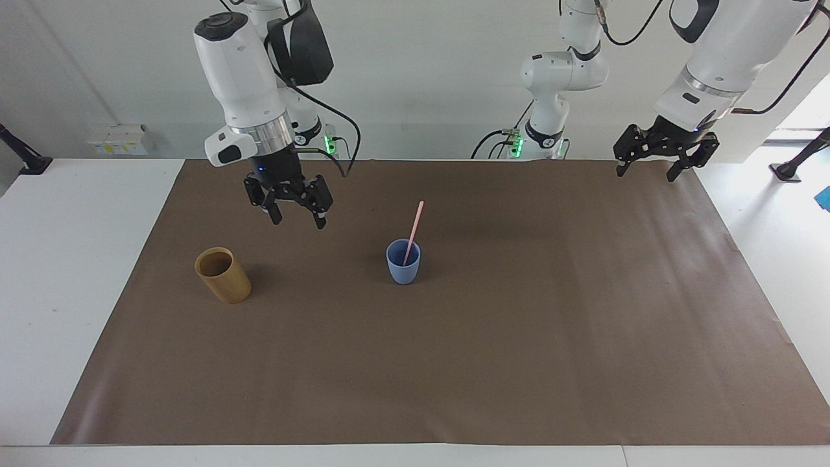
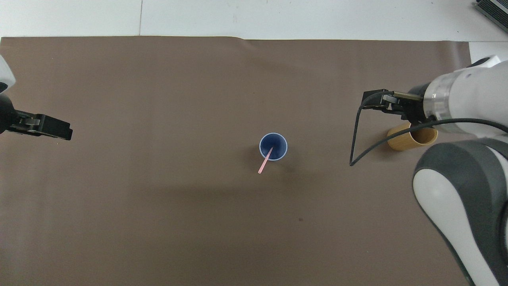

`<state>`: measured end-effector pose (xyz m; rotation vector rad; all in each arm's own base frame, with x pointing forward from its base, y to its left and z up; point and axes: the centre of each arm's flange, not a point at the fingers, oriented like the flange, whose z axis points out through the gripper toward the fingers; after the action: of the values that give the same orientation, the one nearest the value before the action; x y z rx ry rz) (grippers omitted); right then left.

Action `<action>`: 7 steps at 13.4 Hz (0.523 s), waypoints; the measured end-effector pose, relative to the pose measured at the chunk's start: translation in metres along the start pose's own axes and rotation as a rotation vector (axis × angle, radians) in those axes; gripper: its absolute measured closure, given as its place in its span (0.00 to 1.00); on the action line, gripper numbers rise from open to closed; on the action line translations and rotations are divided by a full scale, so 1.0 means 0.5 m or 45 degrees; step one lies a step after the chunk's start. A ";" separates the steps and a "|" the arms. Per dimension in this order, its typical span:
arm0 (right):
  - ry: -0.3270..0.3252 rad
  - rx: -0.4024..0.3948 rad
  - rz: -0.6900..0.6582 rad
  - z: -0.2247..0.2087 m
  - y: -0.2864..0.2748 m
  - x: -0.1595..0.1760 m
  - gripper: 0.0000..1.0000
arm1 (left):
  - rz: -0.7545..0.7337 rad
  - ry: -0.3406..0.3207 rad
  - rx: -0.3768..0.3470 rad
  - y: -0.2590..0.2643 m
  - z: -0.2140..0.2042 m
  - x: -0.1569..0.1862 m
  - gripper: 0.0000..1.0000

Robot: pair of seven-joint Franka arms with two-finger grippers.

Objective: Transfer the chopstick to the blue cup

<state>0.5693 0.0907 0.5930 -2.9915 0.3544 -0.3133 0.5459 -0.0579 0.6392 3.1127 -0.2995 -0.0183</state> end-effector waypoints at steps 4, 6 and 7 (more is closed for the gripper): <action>-0.078 -0.123 -0.043 -0.068 0.115 0.011 0.00 | 0.000 0.000 0.000 0.000 0.000 0.000 0.00; -0.119 -0.171 -0.035 -0.090 0.149 0.015 0.00 | 0.000 0.000 0.000 0.000 0.000 0.000 0.00; -0.139 -0.180 -0.023 -0.091 0.161 0.017 0.00 | 0.000 0.000 0.000 0.000 0.000 0.000 0.00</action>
<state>0.5499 0.0070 0.6282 -3.1351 0.3521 -0.1305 0.5459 -0.0579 0.6392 3.1127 -0.2995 -0.0183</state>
